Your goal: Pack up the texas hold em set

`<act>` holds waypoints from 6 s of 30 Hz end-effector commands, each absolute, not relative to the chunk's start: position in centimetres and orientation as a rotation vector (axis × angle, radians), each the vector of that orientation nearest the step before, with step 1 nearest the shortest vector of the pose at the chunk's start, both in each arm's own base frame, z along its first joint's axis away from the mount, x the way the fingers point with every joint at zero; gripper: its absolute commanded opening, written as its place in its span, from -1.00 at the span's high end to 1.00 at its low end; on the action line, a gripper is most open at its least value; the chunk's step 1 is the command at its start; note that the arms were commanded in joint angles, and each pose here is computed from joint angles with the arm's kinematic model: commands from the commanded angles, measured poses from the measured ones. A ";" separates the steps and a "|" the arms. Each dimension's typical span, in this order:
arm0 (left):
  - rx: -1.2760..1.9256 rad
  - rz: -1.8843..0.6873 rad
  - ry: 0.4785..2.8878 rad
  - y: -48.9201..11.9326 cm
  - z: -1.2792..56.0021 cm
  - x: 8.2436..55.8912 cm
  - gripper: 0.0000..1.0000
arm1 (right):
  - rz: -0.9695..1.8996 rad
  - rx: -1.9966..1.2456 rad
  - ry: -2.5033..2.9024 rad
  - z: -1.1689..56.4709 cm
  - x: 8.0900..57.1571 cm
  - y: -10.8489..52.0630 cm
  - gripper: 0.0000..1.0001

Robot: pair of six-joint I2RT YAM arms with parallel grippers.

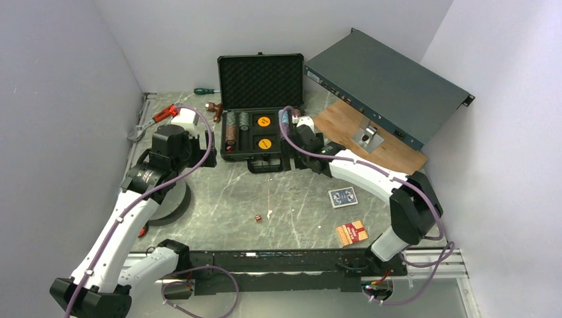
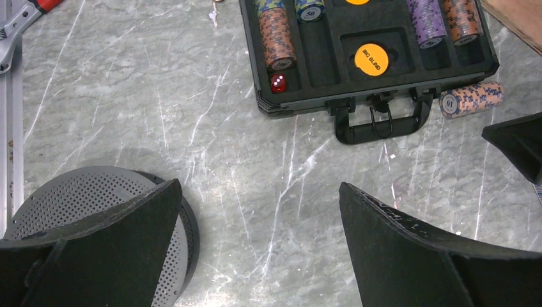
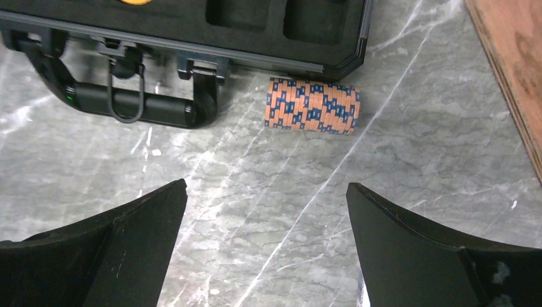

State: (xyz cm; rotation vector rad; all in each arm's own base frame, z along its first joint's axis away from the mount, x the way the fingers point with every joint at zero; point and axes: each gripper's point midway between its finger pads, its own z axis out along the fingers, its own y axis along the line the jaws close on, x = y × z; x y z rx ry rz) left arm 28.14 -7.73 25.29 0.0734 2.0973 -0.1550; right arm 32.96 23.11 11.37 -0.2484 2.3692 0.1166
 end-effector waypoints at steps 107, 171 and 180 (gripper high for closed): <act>0.114 -0.187 2.128 -8.8 24.4 29.0 -0.92 | 0.383 -1.251 2.153 5.3 28.6 34.4 -0.99; 0.718 -0.111 2.537 -23.1 8.7 31.1 -0.67 | 0.341 -0.509 1.833 24.5 32.9 24.3 -0.99; 0.742 -0.129 2.593 -24.4 5.4 30.6 -0.53 | 0.322 -0.481 1.819 25.0 33.1 23.8 -0.99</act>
